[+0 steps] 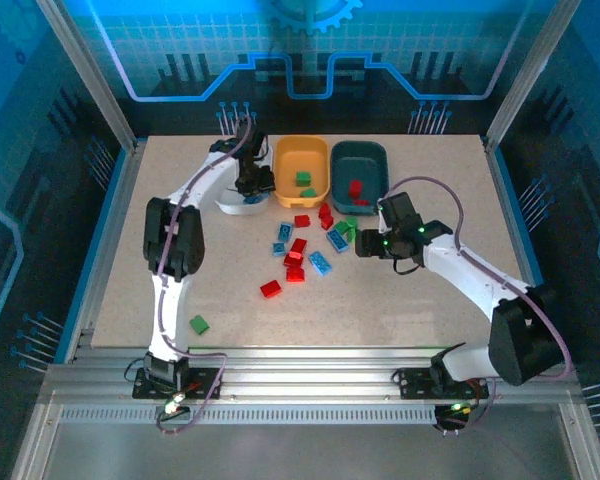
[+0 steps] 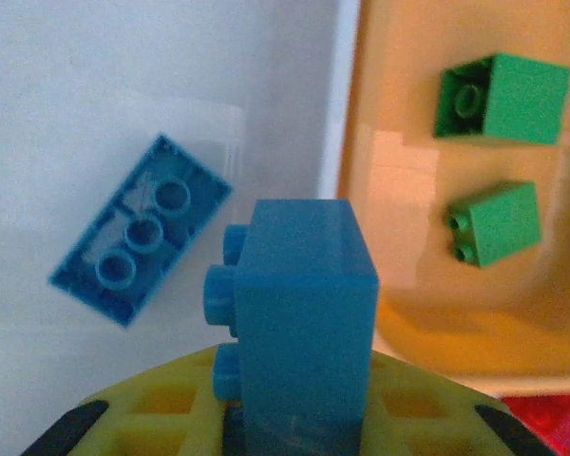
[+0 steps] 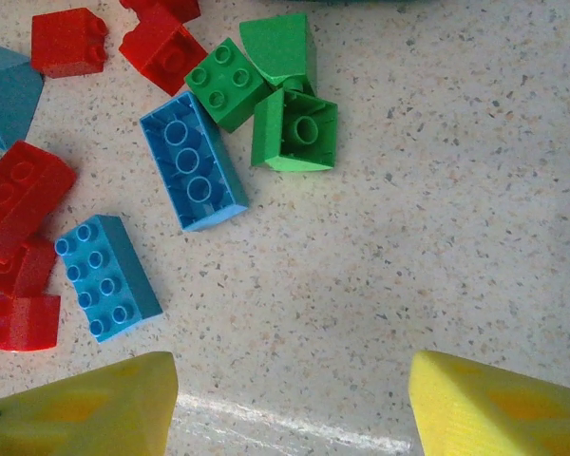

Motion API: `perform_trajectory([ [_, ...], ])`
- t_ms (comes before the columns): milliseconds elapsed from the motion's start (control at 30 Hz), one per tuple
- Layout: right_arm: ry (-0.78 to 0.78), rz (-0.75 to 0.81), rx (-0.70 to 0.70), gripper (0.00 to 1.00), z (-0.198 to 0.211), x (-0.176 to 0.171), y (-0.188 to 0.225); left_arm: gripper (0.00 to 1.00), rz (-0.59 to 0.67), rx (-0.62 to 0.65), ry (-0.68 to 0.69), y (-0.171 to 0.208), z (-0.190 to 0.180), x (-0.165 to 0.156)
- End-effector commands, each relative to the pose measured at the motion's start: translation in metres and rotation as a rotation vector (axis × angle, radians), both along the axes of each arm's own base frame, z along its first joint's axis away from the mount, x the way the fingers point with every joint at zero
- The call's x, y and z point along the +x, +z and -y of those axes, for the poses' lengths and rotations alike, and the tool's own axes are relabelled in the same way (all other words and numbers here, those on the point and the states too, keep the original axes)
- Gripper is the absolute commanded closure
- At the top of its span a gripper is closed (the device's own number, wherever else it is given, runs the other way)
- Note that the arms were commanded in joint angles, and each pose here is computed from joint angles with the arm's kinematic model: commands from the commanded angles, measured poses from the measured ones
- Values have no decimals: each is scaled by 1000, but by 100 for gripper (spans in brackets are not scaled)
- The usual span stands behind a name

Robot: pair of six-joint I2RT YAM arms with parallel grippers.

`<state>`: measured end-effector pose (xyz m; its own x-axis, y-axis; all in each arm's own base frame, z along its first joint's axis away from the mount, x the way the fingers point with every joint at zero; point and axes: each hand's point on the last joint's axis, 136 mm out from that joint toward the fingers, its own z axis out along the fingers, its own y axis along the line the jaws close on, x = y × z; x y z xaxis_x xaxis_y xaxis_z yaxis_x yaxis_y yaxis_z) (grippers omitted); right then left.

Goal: Sort the legos into containers by color

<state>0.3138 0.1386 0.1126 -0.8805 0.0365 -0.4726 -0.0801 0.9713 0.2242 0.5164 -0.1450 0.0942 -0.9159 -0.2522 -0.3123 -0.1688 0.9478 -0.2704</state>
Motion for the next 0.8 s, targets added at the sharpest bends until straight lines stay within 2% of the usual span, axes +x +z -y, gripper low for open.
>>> perform_trajectory([
  [0,-8,5,6,33,3,-7,4,94,-31,4,-27,8,-1,4],
  [100,-7,7,5,32,5,-9,6,87,-39,9,-5,2,-9,11],
  [433,-10,3,5,32,6,-8,6,79,-65,31,20,-12,-21,12],
  [500,-7,3,9,32,5,-8,7,71,-60,30,20,-10,-22,13],
  [567,-10,9,8,32,6,-10,9,68,-50,27,16,-6,-22,14],
  [767,-10,10,8,31,8,-15,11,42,-29,20,13,5,-22,15],
])
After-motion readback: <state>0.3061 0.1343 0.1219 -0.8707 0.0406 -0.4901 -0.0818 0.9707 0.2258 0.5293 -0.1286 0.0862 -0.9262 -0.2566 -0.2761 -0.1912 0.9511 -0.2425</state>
